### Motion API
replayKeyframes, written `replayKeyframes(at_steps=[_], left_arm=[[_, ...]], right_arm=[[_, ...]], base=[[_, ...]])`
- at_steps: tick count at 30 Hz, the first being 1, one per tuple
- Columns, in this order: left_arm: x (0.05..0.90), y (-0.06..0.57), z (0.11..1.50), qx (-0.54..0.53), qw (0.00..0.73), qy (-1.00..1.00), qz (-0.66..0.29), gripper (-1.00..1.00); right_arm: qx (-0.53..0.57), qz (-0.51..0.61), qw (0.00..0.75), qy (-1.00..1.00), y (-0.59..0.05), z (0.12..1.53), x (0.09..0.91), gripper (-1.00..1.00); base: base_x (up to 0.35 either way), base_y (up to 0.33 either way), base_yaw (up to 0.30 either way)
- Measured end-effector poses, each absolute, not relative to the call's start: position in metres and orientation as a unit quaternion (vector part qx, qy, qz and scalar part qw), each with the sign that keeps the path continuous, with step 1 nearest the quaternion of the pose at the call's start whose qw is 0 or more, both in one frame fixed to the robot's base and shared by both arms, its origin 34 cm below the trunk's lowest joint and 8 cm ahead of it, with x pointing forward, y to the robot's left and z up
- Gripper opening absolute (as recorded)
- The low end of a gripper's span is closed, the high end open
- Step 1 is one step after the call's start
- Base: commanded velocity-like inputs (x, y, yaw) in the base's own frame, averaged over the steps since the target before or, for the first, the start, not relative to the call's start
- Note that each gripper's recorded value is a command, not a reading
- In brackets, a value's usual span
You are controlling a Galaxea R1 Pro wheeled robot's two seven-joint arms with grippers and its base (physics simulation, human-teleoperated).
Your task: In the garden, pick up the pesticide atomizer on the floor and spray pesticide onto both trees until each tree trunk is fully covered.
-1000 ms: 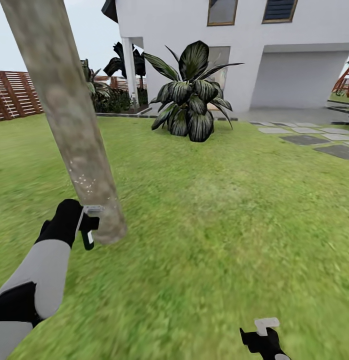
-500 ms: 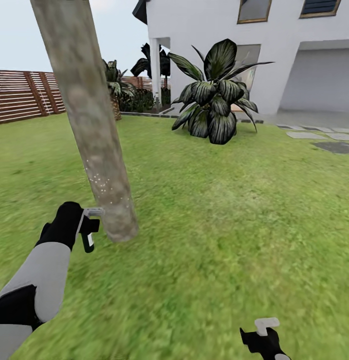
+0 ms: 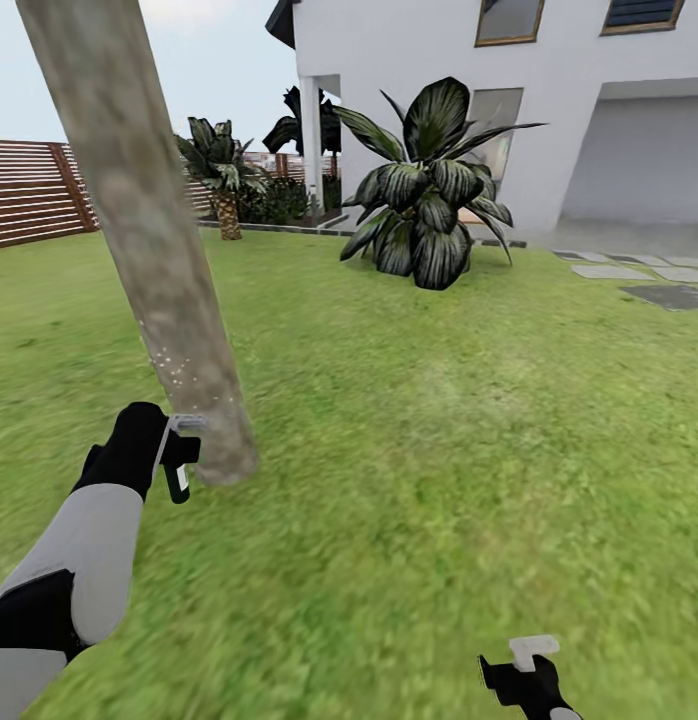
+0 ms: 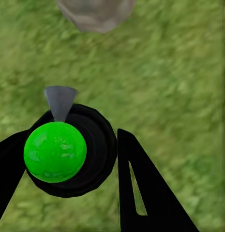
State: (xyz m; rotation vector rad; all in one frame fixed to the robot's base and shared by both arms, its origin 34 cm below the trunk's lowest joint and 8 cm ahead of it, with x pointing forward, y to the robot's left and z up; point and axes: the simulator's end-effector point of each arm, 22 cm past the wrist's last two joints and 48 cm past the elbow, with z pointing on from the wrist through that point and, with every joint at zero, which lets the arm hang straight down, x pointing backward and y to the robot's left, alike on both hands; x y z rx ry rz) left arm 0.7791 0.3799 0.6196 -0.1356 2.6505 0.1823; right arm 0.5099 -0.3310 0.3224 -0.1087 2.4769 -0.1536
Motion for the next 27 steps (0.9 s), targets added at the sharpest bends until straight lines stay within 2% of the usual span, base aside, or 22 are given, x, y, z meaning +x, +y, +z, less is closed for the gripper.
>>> replayKeyframes(at_steps=[9, 15, 24, 27], left_arm=[[0.779, 0.38, 0.62, -0.05, 0.238, 0.968, 0.066, -1.0], [0.778, 0.382, 0.62, -0.051, 0.238, 0.968, 0.068, -1.0], [0.769, 0.384, 0.608, -0.05, 0.229, 0.97, 0.069, -1.0], [0.766, 0.381, 0.603, -0.048, 0.223, 0.971, 0.068, -1.0]], right_arm=[[-0.041, -0.059, 0.323, 0.944, -0.331, 0.323, 0.51, 1.0], [-0.041, -0.058, 0.324, 0.944, -0.331, 0.323, 0.51, 1.0], [-0.041, -0.059, 0.324, 0.943, -0.331, 0.323, 0.51, 1.0], [-0.041, -0.058, 0.324, 0.943, -0.331, 0.323, 0.51, 1.0]], base=[[0.0, -0.273, 0.01], [0.018, -0.273, 0.209], [0.236, -0.189, 0.274], [0.278, -0.166, 0.12]])
